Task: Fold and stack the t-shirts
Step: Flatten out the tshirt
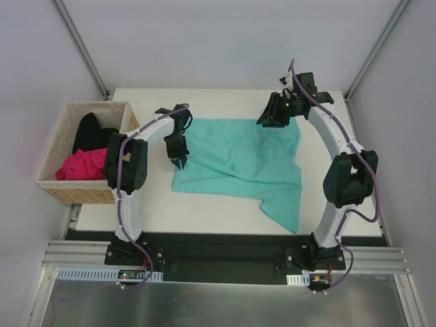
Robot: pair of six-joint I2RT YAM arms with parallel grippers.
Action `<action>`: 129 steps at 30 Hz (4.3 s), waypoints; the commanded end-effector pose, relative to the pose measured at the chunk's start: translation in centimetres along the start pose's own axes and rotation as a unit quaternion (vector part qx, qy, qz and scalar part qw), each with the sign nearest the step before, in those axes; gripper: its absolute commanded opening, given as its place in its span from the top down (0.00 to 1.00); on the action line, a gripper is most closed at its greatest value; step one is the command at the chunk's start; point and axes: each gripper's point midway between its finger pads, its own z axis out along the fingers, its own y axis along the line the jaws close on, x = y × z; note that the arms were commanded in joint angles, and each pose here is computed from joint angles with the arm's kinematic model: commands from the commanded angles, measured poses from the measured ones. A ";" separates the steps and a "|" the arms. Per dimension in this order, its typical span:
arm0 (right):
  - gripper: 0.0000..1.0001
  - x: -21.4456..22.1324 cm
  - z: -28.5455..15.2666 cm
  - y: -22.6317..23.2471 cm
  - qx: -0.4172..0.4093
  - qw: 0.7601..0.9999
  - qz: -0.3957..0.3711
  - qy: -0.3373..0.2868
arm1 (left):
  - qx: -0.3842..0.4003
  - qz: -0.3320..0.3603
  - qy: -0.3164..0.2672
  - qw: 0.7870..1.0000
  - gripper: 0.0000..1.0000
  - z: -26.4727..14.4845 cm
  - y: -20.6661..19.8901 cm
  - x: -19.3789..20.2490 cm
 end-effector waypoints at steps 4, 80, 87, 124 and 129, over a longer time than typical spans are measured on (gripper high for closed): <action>0.65 -1.0 -3.7 1.9 -0.003 0.999 -0.033 -0.040 | 0.004 -0.004 0.001 1.000 0.87 0.4 0.6 -1.3; 0.73 -2.0 -1.3 1.5 -0.034 0.999 -0.009 -0.022 | -0.036 -0.018 0.105 0.994 1.00 -1.3 5.1 7.2; 0.73 -2.0 -1.0 1.5 -0.037 0.999 -0.007 -0.019 | -0.020 -0.012 0.089 0.996 0.84 -2.5 4.0 6.2; 0.92 13.6 3.7 8.0 -0.031 0.978 -0.114 0.172 | 0.064 -0.053 0.049 0.995 0.84 0.8 0.0 -9.0; 0.94 16.6 4.5 9.1 -0.040 0.971 -0.118 0.203 | 0.070 -0.053 0.052 0.995 0.84 1.4 -0.3 -9.4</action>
